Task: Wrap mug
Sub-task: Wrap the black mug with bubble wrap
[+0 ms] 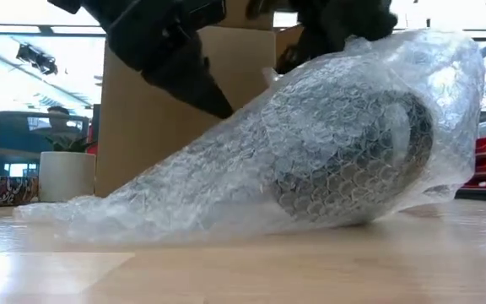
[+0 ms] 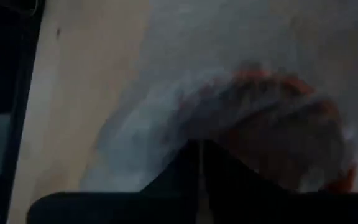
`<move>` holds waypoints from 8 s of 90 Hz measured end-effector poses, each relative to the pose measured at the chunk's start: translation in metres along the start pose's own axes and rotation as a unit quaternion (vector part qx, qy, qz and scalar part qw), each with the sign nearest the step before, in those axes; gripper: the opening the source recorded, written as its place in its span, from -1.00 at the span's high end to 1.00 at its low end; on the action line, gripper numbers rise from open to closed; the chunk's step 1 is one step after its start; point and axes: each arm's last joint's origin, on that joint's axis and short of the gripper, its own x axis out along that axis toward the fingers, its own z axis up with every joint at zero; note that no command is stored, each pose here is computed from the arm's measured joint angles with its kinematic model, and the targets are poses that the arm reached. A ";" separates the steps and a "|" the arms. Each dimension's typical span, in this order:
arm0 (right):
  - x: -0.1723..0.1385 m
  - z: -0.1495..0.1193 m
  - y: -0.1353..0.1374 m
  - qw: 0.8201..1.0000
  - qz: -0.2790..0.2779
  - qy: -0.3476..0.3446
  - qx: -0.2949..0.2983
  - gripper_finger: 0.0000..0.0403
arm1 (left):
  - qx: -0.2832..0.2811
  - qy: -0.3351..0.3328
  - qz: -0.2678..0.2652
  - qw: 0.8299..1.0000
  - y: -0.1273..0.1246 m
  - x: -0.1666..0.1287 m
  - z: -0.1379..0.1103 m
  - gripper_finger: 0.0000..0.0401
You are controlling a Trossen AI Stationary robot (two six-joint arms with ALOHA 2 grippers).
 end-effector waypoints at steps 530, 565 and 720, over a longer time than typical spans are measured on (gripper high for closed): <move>-0.003 0.040 -0.001 0.993 -0.068 -0.101 0.008 1.00 | 0.009 0.100 0.100 0.990 0.007 -0.057 -0.009 0.35; 0.040 0.023 -0.009 0.996 -0.030 -0.082 0.034 1.00 | 0.003 0.090 0.098 0.991 0.006 -0.056 -0.007 0.35; -0.023 0.019 0.015 0.998 0.010 0.013 0.059 1.00 | 0.015 0.089 0.098 0.991 0.006 -0.056 -0.007 0.35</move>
